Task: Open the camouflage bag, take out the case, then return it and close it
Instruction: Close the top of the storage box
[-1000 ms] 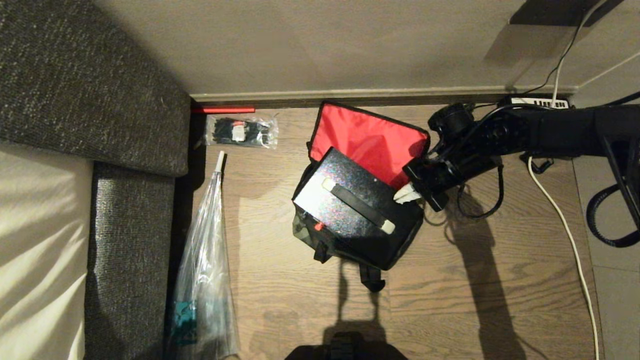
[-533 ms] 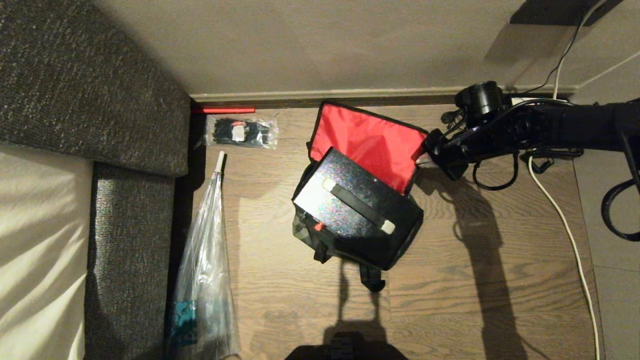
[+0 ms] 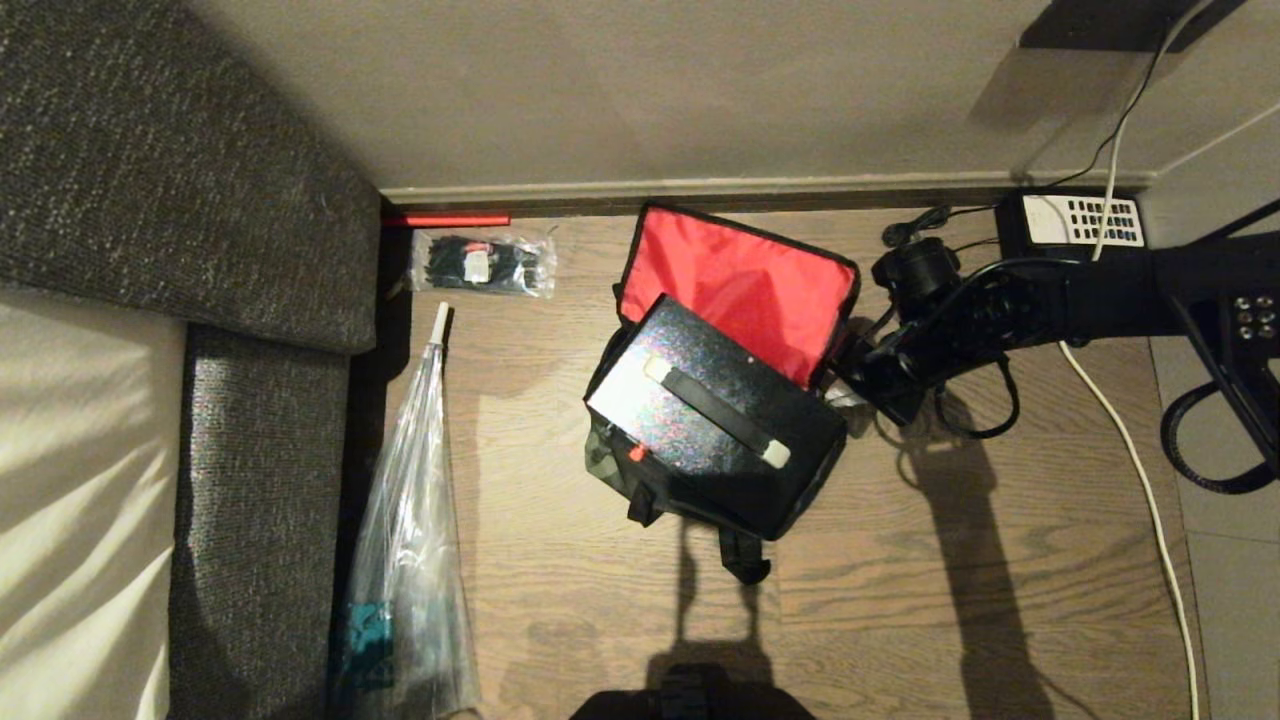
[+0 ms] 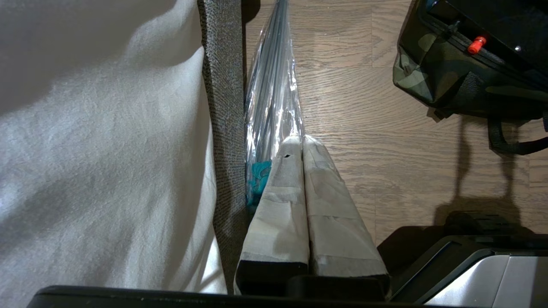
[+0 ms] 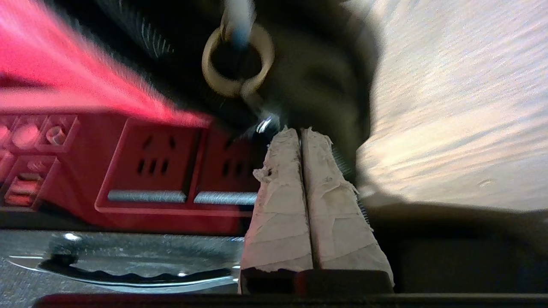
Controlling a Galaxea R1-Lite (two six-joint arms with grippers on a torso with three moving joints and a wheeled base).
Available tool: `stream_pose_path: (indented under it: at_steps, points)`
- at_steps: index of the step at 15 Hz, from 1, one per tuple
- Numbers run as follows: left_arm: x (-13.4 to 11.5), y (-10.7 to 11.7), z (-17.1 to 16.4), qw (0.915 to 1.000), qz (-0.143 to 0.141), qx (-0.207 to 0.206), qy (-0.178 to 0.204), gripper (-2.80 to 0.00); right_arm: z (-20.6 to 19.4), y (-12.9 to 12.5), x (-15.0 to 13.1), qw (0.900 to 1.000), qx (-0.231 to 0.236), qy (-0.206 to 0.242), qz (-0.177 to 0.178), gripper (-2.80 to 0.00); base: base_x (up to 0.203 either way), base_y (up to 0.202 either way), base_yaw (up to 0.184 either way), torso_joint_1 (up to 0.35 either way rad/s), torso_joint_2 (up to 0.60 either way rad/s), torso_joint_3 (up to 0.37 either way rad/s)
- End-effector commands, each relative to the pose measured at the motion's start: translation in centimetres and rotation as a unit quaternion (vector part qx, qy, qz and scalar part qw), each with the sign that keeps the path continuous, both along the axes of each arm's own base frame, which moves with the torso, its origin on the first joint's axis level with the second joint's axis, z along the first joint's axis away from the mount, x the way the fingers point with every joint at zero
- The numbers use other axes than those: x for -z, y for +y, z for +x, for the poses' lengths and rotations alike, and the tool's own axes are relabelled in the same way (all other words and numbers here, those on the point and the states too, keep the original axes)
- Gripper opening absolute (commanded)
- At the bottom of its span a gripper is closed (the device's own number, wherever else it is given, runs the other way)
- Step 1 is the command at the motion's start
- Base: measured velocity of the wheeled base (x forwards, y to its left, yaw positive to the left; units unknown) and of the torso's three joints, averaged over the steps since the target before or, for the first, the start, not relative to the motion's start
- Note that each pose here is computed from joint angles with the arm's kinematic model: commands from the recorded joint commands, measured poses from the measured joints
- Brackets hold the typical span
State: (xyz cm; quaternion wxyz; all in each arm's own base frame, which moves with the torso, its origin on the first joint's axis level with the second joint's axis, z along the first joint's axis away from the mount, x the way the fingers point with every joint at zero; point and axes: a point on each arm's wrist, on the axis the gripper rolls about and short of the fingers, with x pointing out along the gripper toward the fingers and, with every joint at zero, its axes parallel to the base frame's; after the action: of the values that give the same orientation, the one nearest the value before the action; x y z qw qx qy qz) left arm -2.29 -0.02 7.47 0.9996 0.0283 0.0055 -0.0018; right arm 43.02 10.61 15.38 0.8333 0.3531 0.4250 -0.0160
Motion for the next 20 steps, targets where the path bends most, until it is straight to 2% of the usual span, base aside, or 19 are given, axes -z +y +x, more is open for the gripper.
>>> stream_pose_path:
  at_steps: [1,4,6,7,9,10,11,12,13,14,15,16,18,19,20]
  points:
    - [0.0,0.0,0.0,1.0,0.0,0.0,-0.001,-2.8,-0.5,2.1,1.6,0.999,-0.013,0.035,0.014,-2.8,0.0,0.0,0.0,0.0,0.0,0.0]
    - [0.0,0.0,0.0,1.0,0.0,0.001,-0.002,-2.8,-2.3,4.1,2.9,0.993,-0.037,0.112,0.008,-2.8,0.0,0.0,0.0,0.0,0.0,0.0]
    - [0.0,0.0,0.0,1.0,0.0,0.001,-0.001,-2.8,-4.0,5.5,3.1,0.983,-0.054,0.177,0.014,-2.8,0.0,0.0,0.0,0.0,0.0,0.0]
    - [0.0,0.0,0.0,1.0,0.0,0.001,-0.001,-2.8,-4.4,6.2,2.5,0.979,-0.066,0.194,0.028,-2.8,0.0,0.0,0.0,0.0,0.0,0.0]
    - [0.0,0.0,0.0,1.0,0.0,0.0,-0.001,-2.8,-4.2,7.5,0.9,0.975,-0.07,0.196,0.077,-2.8,0.0,0.0,0.0,0.0,0.0,0.0]
    - [0.0,0.0,0.0,1.0,0.0,0.0,0.001,-2.8,-4.1,7.7,0.6,0.977,-0.069,0.186,0.083,-2.8,0.0,0.0,0.0,0.0,0.0,0.0]
    - [0.0,0.0,0.0,1.0,0.0,0.0,0.0,-2.8,-3.6,7.5,-0.2,0.983,-0.064,0.149,0.087,-2.8,0.0,0.0,0.0,0.0,0.0,0.0]
    - [0.0,0.0,0.0,1.0,0.0,0.0,0.0,-2.8,-2.9,6.2,-1.4,0.989,-0.051,0.1,0.092,-2.8,0.0,0.0,0.0,0.0,0.0,0.0]
    - [0.0,0.0,0.0,1.0,0.0,0.0,-0.001,-2.8,-2.3,4.3,-2.7,0.994,-0.051,0.037,0.09,-2.8,0.0,0.0,0.0,0.0,0.0,0.0]
    - [0.0,0.0,0.0,1.0,0.0,0.0,-0.001,-2.8,-1.8,2.3,-4.0,0.995,-0.066,-0.033,0.068,-2.8,0.0,0.0,0.0,0.0,0.0,0.0]
    - [0.0,0.0,0.0,1.0,0.001,0.0,-0.001,-2.8,-1.6,0.7,-4.9,0.992,-0.083,-0.088,0.038,-2.8,0.0,0.0,0.0,0.0,0.0,0.0]
    - [0.0,0.0,0.0,1.0,0.0,0.0,-0.001,-2.8,-1.5,-1.4,-5.3,0.988,-0.082,-0.13,0.013,-2.8,0.0,0.0,0.0,0.0,0.0,0.0]
    - [0.0,0.0,0.0,1.0,0.0,0.0,-0.001,-2.8,-1.7,-5.6,-7.2,0.98,-0.047,-0.193,-0.002,-2.8,0.0,0.0,0.0,0.0,0.0,0.0]
    - [0.0,0.0,0.0,1.0,0.0,0.0,-0.001,-2.8,-1.9,-6.7,-8.2,0.976,-0.037,-0.215,-0.004,-2.8,0.0,0.0,0.0,0.0,0.0,0.0]
    - [0.0,0.0,0.0,1.0,0.0,0.0,-0.001,-2.8,-2.0,-7.2,-8.4,0.974,-0.036,-0.225,-0.005,0.0,0.0,0.0,0.0,0.0,0.0,0.0]
